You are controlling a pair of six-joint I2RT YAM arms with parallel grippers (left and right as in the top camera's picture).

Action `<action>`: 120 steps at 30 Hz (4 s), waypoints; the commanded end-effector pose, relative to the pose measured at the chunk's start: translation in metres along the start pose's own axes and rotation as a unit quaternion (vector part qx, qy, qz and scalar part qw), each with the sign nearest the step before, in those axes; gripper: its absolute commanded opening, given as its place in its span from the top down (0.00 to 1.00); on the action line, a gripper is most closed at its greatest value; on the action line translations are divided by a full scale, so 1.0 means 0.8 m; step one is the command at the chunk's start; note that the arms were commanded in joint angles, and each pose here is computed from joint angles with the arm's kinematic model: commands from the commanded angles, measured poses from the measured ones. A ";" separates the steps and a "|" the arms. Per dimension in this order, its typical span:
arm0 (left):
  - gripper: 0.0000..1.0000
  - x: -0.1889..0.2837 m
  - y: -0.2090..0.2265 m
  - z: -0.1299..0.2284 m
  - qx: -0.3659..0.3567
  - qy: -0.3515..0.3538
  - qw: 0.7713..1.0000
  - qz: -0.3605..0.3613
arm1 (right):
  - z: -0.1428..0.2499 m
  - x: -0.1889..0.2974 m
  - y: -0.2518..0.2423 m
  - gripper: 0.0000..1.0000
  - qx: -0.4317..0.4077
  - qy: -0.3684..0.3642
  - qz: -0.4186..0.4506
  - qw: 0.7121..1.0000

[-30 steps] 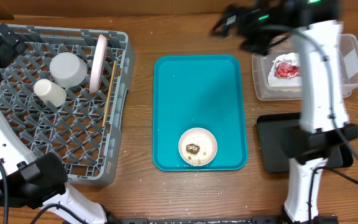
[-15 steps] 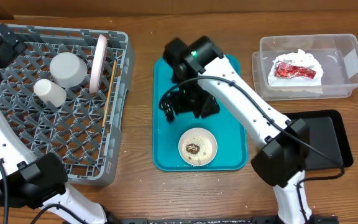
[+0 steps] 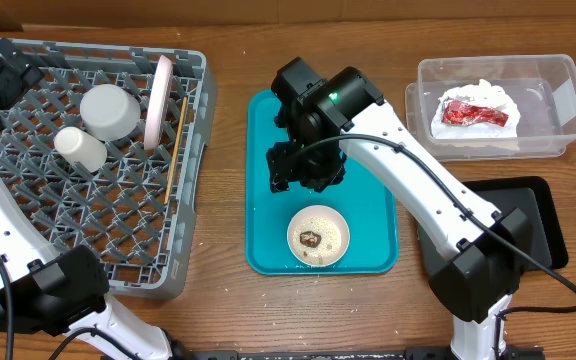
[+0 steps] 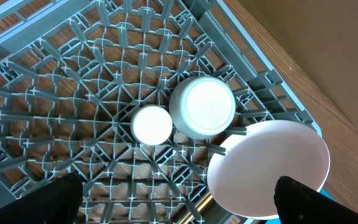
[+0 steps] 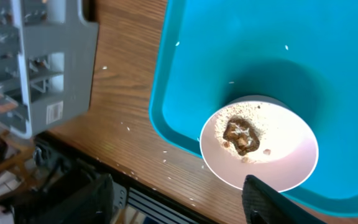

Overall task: Sort waste into correct bins and load items into the dishwasher
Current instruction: 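Reach the right gripper to the white saucer and grasp its rim, then lift the saucer and carry it over the black tray, then tilt the saucer with the right gripper to dump rice onto the black tray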

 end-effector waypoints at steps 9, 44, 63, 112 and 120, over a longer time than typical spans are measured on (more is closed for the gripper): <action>0.00 0.001 0.001 -0.002 0.003 -0.004 1.000 -0.004 | 0.050 -0.098 0.002 0.35 0.018 0.009 0.181 0.983; 0.00 0.001 0.001 -0.002 0.003 -0.004 1.000 -0.004 | 0.113 -0.193 -0.002 0.77 0.088 0.032 0.239 0.966; 0.00 0.001 0.001 -0.002 0.003 -0.004 1.000 -0.004 | 0.084 -0.139 0.000 0.96 -0.009 -0.008 0.259 0.966; 0.00 0.001 0.001 -0.002 0.003 -0.004 1.000 -0.004 | 0.174 0.084 -0.405 0.96 -0.322 -0.233 -0.330 0.856; 0.00 0.001 0.001 -0.002 0.003 -0.004 1.000 -0.004 | 0.183 0.100 -0.430 0.96 -0.343 -0.296 -0.361 0.815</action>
Point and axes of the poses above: each gripper's point midway between its finger pads, its own x axis back along the fingers, its own y axis along the line the jaws close on, z = x × y, the point moved 5 cm from there along x, back along the fingers, and after that the axes turned 5 degrees about x, right-handed, at the moved point
